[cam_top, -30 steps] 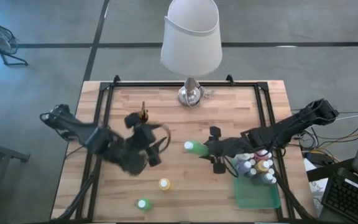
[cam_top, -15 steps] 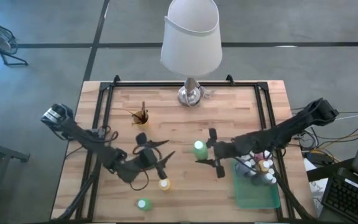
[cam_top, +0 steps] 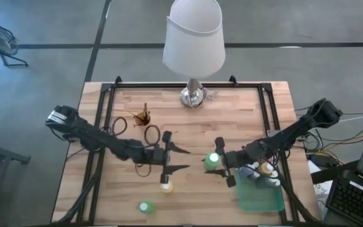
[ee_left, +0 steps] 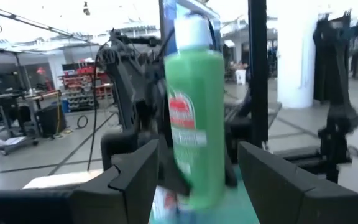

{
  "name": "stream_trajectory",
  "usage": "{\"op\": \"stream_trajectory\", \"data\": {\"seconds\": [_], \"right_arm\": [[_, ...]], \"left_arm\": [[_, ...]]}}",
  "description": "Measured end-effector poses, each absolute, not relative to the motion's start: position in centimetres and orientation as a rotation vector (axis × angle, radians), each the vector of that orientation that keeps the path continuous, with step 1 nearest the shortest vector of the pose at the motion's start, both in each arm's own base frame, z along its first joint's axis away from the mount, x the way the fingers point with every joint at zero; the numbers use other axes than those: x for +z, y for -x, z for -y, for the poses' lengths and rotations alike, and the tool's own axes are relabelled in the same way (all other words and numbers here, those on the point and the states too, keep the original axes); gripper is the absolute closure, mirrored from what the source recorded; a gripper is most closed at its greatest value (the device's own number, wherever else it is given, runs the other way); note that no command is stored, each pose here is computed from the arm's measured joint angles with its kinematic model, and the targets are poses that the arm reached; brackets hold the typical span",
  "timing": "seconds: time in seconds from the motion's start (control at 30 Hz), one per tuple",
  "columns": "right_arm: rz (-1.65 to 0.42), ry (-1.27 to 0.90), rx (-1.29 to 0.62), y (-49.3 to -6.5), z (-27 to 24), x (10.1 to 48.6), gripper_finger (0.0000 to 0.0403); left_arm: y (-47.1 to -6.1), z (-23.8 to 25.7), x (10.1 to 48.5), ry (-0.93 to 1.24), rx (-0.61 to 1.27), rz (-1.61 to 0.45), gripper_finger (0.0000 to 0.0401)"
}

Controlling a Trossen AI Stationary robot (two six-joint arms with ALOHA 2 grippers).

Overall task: Pick & Place Paint Supplies
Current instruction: Put the green paint bottle into the green bin

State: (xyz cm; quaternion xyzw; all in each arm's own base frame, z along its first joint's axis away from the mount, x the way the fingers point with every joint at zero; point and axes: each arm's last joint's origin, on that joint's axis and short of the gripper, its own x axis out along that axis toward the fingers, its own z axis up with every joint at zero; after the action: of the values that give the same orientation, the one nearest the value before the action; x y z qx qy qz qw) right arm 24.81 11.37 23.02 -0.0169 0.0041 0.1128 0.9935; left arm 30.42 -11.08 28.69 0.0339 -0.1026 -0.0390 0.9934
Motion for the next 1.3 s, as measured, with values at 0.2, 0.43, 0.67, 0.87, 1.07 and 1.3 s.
{"op": "stream_trajectory", "data": {"seconds": [0.2,0.43,0.67,0.87,1.07,1.3], "right_arm": [[-0.009,0.038,0.216,-24.8,-11.3,23.0,0.0208],[-0.013,0.04,0.215,-24.8,-11.3,23.0,0.0204],[-0.005,0.043,0.205,-24.6,-11.2,23.3,0.0206],[-0.009,0.055,0.189,-24.6,-11.2,23.3,0.0204],[-0.01,0.066,0.137,-24.3,-10.8,23.6,0.0212],[-0.019,0.062,0.122,-24.3,-10.7,23.6,0.0205]], "left_arm": [[-32.8,10.6,30.1,0.013,-0.056,0.183,0.0176],[-35.4,11.0,30.1,-0.026,0.021,0.011,0.0123],[-36.2,11.3,30.8,-0.015,0.03,0.026,0.0109],[-36.2,11.2,30.7,0.02,0.037,0.023,0.0112],[-36.2,11.2,30.8,0.035,0.041,0.026,0.0112],[-36.2,11.3,30.7,0.032,0.029,0.021,0.008]]}}
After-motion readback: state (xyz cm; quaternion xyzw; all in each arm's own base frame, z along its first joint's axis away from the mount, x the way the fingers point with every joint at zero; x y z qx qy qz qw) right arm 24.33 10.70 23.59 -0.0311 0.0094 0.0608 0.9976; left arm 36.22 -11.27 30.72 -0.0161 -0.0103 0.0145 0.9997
